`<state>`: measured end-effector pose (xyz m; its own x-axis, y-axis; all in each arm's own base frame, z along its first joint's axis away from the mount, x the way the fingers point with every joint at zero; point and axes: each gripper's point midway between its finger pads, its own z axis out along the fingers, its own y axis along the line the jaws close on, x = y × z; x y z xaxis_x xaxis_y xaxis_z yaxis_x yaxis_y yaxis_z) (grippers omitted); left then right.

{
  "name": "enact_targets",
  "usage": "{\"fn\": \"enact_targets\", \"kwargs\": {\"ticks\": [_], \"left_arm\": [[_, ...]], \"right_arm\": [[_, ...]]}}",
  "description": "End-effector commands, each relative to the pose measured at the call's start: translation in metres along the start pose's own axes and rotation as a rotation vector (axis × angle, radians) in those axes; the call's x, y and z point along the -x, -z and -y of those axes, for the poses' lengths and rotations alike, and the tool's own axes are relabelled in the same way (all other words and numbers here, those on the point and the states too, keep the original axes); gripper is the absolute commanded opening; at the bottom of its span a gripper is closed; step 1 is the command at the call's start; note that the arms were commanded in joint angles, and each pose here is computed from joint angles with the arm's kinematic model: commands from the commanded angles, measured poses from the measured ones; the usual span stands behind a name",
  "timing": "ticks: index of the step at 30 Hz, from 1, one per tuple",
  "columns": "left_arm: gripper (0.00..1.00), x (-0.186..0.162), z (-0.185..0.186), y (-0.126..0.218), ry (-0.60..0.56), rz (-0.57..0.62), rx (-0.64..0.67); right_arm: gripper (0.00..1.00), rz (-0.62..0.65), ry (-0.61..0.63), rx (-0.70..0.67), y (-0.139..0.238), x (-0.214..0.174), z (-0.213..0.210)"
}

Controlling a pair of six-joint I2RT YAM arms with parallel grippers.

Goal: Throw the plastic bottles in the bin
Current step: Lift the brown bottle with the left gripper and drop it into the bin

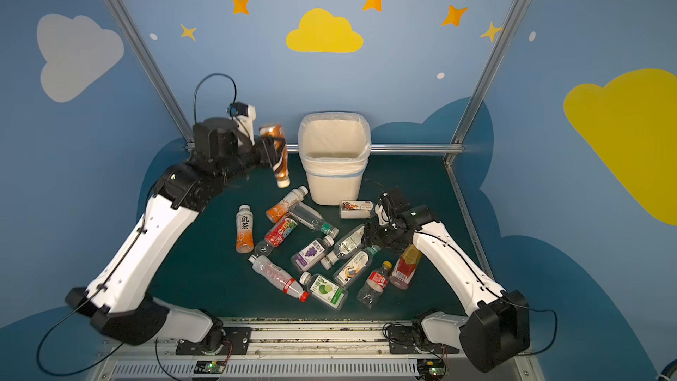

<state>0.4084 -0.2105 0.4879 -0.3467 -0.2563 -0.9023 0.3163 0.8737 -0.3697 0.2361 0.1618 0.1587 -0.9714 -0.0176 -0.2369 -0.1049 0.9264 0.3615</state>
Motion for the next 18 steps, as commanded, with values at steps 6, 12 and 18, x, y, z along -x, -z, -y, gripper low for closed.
{"fn": "enact_targets", "kwargs": {"ticks": [6, 12, 18], "left_arm": [[1.00, 0.032, 0.014, -0.108, -0.050, 0.088, -0.062], [1.00, 0.041, 0.015, -0.049, -0.093, 0.094, -0.016], [1.00, -0.030, -0.023, -0.003, -0.084, -0.214, 0.148]], "right_arm": [[0.73, 0.026, 0.027, 0.002, 0.016, 0.008, -0.005], [0.73, 0.087, -0.012, -0.008, 0.026, 0.005, 0.003], [0.74, 0.133, -0.014, -0.037, 0.030, 0.006, 0.012]]}}
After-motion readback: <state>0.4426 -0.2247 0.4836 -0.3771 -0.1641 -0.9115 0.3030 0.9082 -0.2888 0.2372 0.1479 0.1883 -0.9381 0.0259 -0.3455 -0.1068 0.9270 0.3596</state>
